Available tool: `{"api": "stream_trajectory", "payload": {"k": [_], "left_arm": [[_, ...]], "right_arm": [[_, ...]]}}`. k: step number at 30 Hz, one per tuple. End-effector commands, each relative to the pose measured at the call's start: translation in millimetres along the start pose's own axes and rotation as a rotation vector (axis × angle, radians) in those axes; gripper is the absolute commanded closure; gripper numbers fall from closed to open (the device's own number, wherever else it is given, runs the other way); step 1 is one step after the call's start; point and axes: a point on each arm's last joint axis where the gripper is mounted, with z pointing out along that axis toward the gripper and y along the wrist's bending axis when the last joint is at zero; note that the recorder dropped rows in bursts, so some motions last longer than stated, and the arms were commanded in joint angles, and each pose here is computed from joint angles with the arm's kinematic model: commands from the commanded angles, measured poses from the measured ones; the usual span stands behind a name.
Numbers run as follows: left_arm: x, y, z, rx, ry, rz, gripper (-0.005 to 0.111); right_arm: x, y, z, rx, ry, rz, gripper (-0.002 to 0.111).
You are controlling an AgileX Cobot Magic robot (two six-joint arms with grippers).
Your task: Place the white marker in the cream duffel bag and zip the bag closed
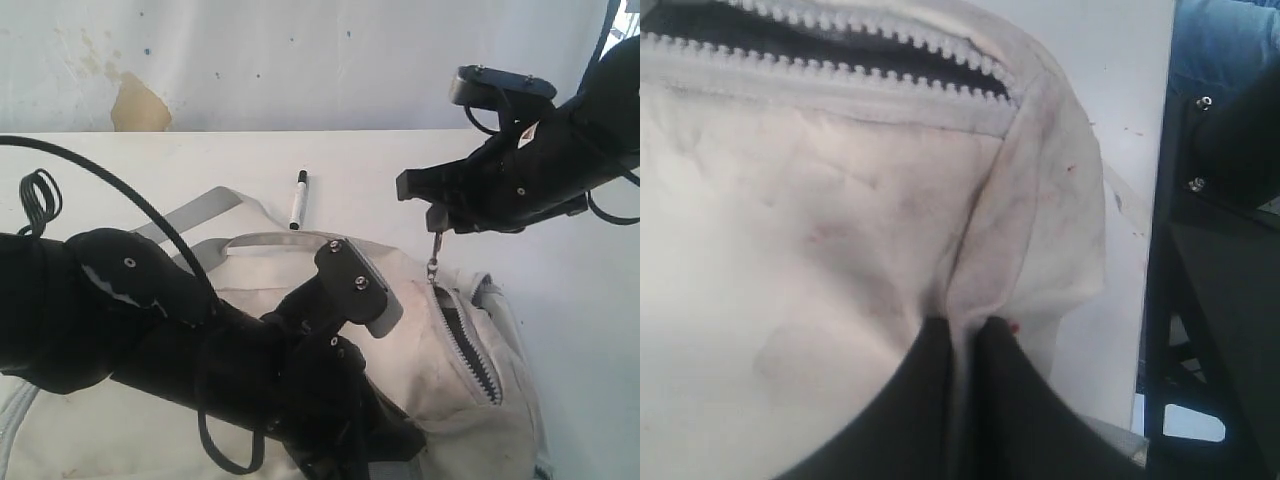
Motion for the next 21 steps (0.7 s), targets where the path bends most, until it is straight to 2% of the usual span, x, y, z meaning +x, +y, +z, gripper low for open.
{"api": "stream_trajectory", "payload": {"k": [1, 9, 15, 17, 18, 19, 21], "left_arm": [[2.5, -7.7, 0.1, 0.074, 0.023, 0.015, 0.107], [2.8, -9.0, 0.0, 0.089, 0.026, 0.011, 0.107], [2.7, -8.5, 0.1, 0.084, 0.025, 0.011, 0.107], [1.8, -4.1, 0.4, 0.035, 0.015, 0.008, 0.107], [1.1, -0.8, 0.4, -0.001, 0.008, -0.037, 0.107], [0.8, 2.1, 0.1, -0.028, 0.002, -0.094, 0.106], [0.4, 5.6, 0.0, -0.066, -0.003, -0.098, 0.094]], "right_arm": [[-16.7, -2.5, 8.5, 0.015, -0.160, -0.045, 0.108], [-42.7, -5.6, 52.9, 0.020, -0.328, -0.047, 0.108], [-53.8, -5.2, 81.7, 0.027, -0.263, -0.052, 0.108], [-48.1, -5.3, 81.7, 0.031, -0.188, -0.048, 0.108], [-44.5, -5.0, 79.5, 0.033, -0.136, -0.048, 0.107], [-43.1, -3.9, 75.3, 0.032, -0.097, -0.048, 0.103], [-39.8, -1.8, 65.6, 0.032, -0.020, -0.050, 0.084]]}}
